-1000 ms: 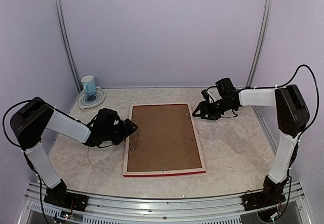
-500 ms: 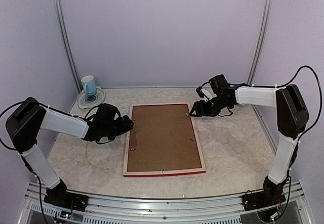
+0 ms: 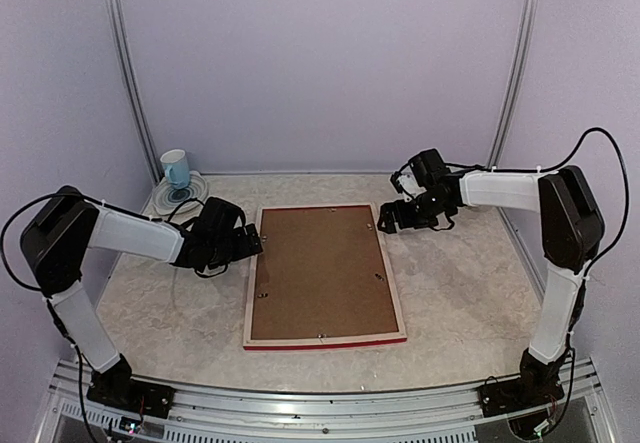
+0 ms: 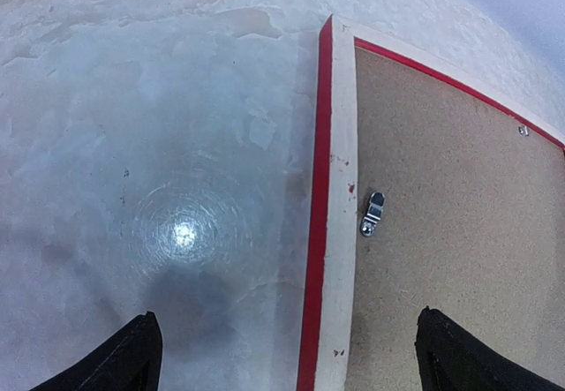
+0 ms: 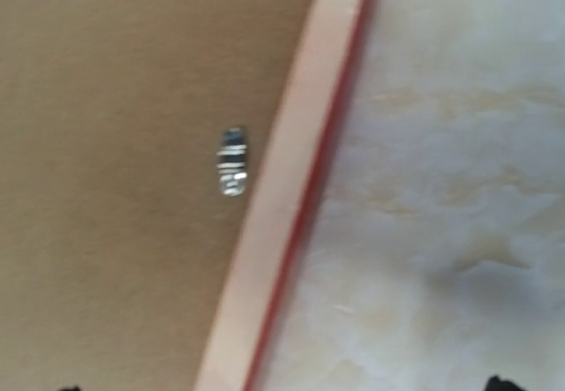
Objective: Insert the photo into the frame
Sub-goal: Adjust the photo frame at the center of the board.
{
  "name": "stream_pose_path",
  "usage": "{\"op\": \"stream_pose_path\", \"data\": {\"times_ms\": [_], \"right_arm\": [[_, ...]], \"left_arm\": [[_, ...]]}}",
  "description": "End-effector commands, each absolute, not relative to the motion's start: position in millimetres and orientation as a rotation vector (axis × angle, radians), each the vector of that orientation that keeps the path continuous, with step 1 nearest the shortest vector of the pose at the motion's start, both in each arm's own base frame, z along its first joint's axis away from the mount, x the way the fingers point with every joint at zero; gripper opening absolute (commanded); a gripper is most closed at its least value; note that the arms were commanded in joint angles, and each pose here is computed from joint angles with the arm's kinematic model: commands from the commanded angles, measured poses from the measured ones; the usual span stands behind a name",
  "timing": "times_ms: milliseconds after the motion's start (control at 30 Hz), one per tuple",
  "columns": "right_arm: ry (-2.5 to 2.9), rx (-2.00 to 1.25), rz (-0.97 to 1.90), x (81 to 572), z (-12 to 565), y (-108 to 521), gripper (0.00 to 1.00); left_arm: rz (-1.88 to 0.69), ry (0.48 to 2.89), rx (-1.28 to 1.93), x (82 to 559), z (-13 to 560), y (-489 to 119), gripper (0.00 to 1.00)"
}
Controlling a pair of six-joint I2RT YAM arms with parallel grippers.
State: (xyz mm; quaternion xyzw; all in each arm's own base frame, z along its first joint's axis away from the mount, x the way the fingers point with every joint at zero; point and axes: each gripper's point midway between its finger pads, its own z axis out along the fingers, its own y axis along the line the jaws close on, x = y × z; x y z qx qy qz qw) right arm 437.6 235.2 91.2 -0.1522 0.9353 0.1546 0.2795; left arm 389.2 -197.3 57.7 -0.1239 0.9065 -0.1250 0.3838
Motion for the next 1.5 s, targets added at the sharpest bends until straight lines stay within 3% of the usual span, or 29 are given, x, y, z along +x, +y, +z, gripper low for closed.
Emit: {"op": "stream_pose_path", "data": {"times_ms": [0,367,767,1467], "right_arm": [[2.455,-0.395,0.292,455.8,97.7,229.7,0.99],[2.433,-0.357,0.212,480.9,101.9,227.9,0.99],[2.429,-0.262,0.188,463.3,101.2,200.3,0.99],[2.441,-0.169,0.599,484.6,79.6,201.5,0.99]], "left_arm": [[-0.236,2.285,-0.282,402.8,70.6,-194.3,0.99],[-0.271,2.213,-0.280,424.1,93.1,-180.4,0.99],[-0.207,2.241,-0.312,429.4,82.6,-173.3,0.99],[-0.362,2.247,-0.336,452.9,75.7,-184.7,0.99]]}}
